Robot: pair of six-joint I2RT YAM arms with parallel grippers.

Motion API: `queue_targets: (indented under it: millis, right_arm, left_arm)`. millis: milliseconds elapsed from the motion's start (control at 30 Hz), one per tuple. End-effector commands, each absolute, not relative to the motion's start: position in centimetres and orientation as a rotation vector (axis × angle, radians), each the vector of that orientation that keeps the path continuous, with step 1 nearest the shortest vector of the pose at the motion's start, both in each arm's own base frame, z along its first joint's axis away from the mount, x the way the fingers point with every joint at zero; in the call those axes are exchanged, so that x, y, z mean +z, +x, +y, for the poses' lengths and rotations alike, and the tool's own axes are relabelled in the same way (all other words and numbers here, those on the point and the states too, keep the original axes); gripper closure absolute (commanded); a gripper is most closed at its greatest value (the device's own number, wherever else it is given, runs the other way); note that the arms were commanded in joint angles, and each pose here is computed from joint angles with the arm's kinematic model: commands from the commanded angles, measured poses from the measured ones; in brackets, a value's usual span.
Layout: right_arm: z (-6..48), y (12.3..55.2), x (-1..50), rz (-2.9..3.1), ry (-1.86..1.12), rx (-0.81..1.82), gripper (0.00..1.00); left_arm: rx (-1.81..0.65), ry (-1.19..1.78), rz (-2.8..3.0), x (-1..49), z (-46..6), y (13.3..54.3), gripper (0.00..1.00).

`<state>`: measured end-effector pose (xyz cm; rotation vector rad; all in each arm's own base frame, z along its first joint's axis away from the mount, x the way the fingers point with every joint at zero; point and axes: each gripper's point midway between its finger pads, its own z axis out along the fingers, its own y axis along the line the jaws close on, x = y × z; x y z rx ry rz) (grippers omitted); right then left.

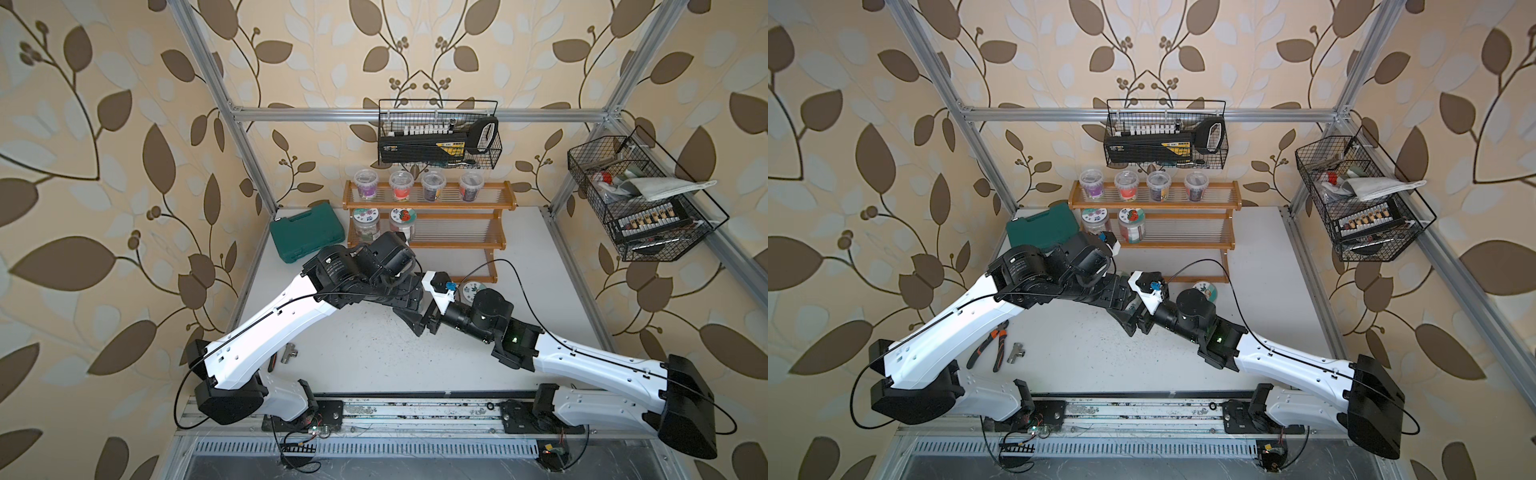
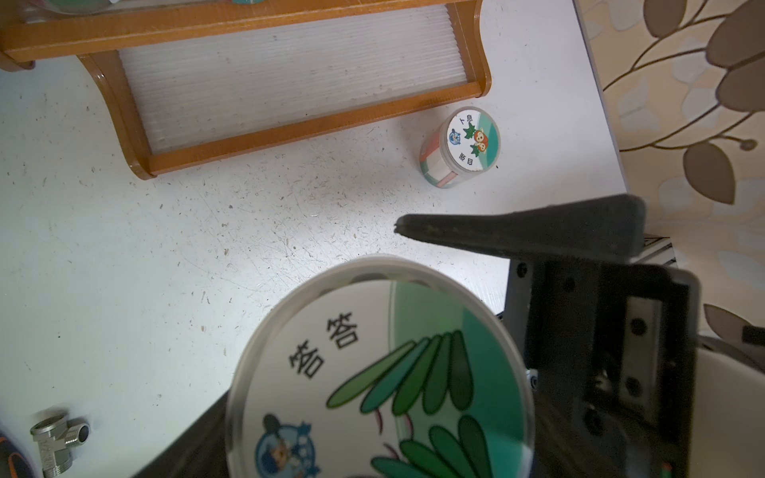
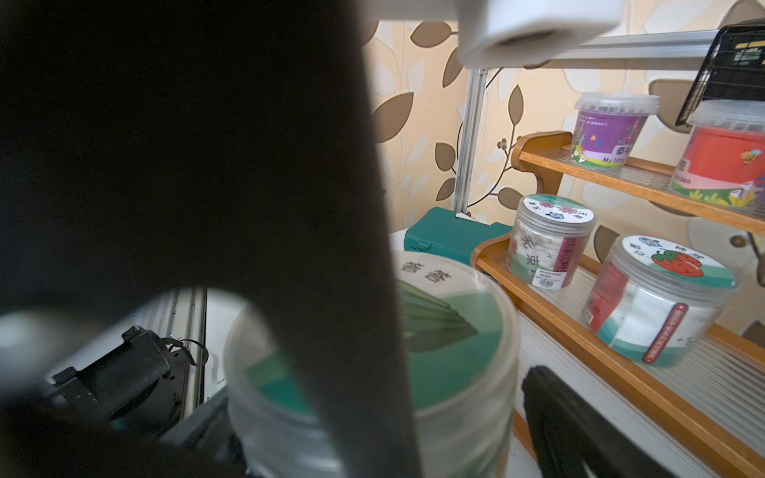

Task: Place the seed container on the shelf
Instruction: Pick up the seed jar at the center of the board.

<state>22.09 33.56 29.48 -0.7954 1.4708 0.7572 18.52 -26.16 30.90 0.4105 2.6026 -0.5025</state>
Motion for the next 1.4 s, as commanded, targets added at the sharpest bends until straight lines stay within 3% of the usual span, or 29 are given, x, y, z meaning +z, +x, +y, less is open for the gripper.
queue_targets:
  millis: [0,100,267,433,533,600,1033,1367]
  right_arm:
    - [33.9,22.2,29.8,1.452,-0.793,0.753,0.01]
    - [33.9,22.4,29.6,1.462,-0.788,0.743,0.03]
    - [33.7,22.4,29.4,1.467,-0.791,0.741,0.27]
    - [33.5,21.9,29.4,1.449,-0.798,0.754,0.45]
    - [33.5,21.6,29.2,1.445,-0.809,0.762,0.47]
    - [33.4,21.5,29.2,1.438,-0.811,0.766,0.51]
    - [32.1,22.2,28.5,1.41,-0.738,0.744,0.53]
    - [28.6,26.4,29.0,1.347,-0.52,0.655,0.5]
  left_arm:
    - [-0.59,0.411,2.568,32.2,-26.4,18.0,0.32]
    - [-0.59,0.414,2.567,32.2,-26.4,18.0,0.31]
    - [-0.583,0.429,2.566,32.0,-26.4,18.0,0.27]
    - [-0.577,0.438,2.551,32.2,-26.4,18.2,0.13]
    - [-0.606,0.442,2.524,32.5,-26.6,18.3,0.02]
    - [-0.652,0.46,2.497,33.0,-27.0,18.1,0.02]
    - [-0.65,0.268,2.22,38.0,-22.0,19.4,0.02]
    - [-0.637,0.201,2.17,37.1,-18.9,18.6,0.02]
